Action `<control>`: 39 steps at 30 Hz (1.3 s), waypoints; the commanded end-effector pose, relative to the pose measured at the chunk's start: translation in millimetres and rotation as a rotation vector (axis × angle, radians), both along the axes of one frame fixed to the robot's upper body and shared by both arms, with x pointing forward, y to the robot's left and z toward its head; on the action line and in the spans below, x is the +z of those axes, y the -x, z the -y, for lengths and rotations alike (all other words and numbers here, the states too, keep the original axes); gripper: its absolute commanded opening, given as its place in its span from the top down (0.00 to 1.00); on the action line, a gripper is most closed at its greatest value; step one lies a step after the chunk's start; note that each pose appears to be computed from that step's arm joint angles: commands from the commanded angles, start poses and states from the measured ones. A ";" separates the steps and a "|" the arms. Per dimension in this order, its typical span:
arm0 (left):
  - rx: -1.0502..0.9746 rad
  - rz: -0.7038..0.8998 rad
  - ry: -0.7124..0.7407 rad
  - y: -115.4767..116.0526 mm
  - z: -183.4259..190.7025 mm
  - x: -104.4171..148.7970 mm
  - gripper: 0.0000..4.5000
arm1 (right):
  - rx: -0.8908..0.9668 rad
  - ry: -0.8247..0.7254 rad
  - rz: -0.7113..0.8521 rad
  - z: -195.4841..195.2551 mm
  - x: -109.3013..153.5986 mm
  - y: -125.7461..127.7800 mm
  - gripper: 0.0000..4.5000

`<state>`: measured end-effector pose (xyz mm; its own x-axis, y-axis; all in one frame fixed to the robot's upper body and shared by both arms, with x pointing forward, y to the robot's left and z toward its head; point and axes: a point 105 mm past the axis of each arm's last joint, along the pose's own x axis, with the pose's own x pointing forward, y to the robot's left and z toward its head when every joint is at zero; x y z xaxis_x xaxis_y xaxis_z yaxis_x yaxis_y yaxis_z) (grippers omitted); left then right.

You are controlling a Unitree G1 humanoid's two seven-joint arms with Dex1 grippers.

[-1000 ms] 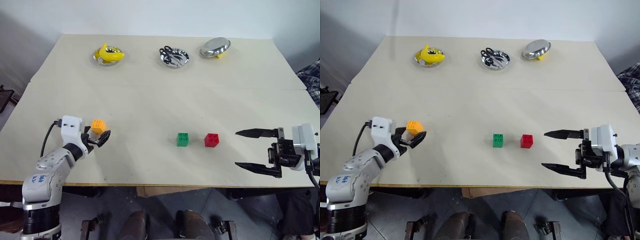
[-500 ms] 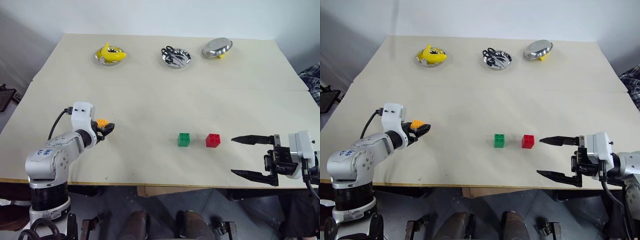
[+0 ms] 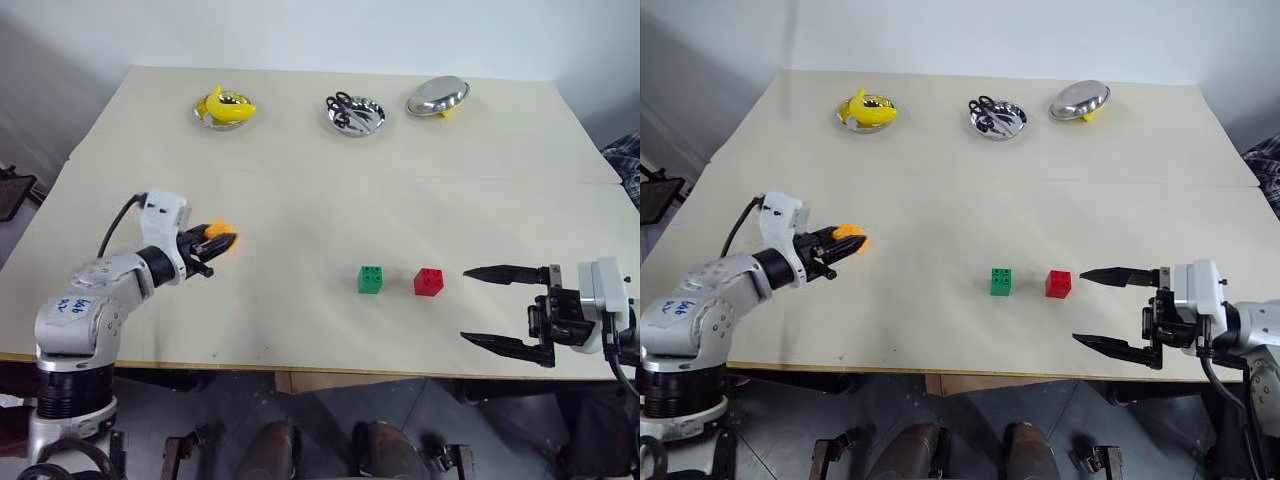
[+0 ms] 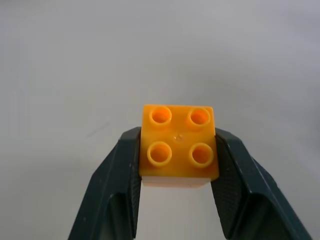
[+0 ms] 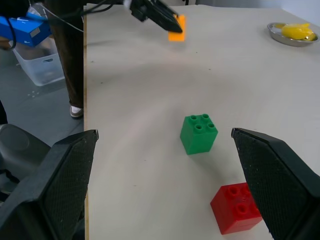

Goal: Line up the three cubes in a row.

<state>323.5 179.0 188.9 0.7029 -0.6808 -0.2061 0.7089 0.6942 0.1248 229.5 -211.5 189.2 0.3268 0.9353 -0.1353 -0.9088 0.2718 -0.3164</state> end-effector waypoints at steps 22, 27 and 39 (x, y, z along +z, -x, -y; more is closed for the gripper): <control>-0.711 -0.055 -0.456 -19.5 89.8 -46.5 0.66 | -0.154 0.021 0.008 23.6 8.6 22.9 0.00; -0.695 -0.044 -0.459 -24.3 86.4 -47.8 0.66 | -0.154 0.018 0.001 22.4 6.2 23.7 0.00; -0.634 0.016 -0.341 -25.3 73.3 -27.6 0.01 | -0.127 -0.006 -0.014 14.8 0.5 20.9 0.00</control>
